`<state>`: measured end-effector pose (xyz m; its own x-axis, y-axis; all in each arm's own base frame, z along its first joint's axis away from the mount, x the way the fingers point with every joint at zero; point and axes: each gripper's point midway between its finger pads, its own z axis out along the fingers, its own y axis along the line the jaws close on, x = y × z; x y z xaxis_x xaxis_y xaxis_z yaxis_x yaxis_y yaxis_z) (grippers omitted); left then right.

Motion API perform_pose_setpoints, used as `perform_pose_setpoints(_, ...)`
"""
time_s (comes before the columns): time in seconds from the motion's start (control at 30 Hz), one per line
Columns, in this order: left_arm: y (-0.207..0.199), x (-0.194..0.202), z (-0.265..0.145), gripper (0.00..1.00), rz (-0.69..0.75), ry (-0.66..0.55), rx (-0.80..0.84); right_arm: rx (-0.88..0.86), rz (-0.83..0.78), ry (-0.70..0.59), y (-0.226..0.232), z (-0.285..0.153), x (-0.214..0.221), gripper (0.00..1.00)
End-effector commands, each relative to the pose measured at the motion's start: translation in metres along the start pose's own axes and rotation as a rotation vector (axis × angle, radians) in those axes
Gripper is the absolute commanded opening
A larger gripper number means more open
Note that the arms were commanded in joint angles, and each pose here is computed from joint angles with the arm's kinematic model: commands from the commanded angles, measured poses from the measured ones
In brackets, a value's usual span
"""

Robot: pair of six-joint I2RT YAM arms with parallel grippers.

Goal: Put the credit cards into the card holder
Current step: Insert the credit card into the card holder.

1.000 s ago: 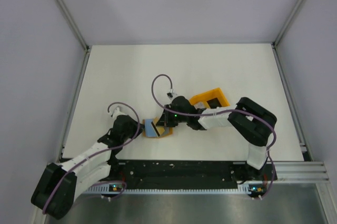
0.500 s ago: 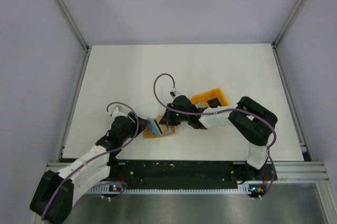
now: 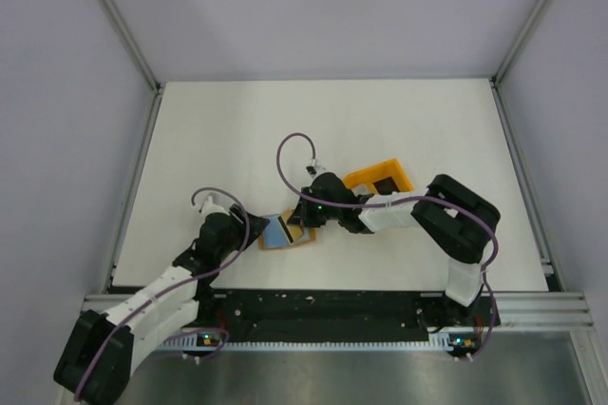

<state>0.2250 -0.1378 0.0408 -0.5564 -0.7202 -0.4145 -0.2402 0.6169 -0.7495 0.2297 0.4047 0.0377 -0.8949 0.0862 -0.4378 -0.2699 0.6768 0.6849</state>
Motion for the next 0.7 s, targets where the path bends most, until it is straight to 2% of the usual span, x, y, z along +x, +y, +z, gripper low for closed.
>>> perform_pose_setpoints(0.0, 0.023, 0.017, 0.001, 0.48, 0.019, 0.049, -0.039, 0.054, -0.018, 0.027, -0.014, 0.006, 0.004, 0.00)
perform_pose_setpoints(0.17, 0.029, 0.019, 0.001, 0.18, 0.047, 0.059, -0.063, 0.042, -0.010, 0.017, -0.011, 0.004, 0.002, 0.00)
perform_pose_setpoints(0.33, 0.033, 0.021, 0.002, 0.00, 0.058, 0.067, -0.076, 0.031, -0.003, 0.008, -0.008, 0.002, 0.001, 0.00)
perform_pose_setpoints(0.67, 0.036, 0.021, 0.005, 0.00, 0.068, 0.075, -0.101, 0.018, 0.087, -0.156, -0.027, -0.022, -0.030, 0.00)
